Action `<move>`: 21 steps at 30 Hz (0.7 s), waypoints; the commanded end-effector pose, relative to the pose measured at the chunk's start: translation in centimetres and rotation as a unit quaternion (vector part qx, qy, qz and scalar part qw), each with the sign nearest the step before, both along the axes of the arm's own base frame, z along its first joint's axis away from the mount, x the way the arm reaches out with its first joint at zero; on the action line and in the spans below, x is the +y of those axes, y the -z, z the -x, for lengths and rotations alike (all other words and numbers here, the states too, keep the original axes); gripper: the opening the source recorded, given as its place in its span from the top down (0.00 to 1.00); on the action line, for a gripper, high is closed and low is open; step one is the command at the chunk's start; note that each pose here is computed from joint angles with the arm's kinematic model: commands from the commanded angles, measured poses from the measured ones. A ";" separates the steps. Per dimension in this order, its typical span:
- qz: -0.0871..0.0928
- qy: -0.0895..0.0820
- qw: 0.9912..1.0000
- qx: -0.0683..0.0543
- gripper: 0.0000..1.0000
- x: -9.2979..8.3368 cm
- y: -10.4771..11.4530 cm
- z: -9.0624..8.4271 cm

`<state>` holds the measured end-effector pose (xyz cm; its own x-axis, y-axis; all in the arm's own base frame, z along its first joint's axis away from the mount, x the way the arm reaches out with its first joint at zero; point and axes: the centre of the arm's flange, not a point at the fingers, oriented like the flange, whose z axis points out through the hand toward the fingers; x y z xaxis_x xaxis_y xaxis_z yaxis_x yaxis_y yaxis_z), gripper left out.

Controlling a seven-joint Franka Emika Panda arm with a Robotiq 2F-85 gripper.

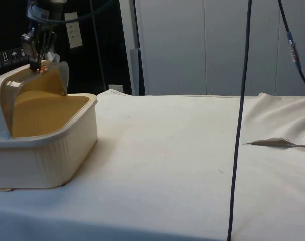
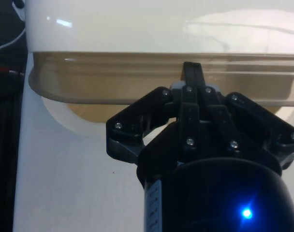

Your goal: Open the lid, then close it.

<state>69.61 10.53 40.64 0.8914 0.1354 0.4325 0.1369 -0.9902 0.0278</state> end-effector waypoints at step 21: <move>0.013 0.000 0.997 0.081 1.00 -0.3 0.5 1.6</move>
<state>68.23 10.31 40.22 0.9451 0.1429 0.2937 0.1403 -0.9896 0.0302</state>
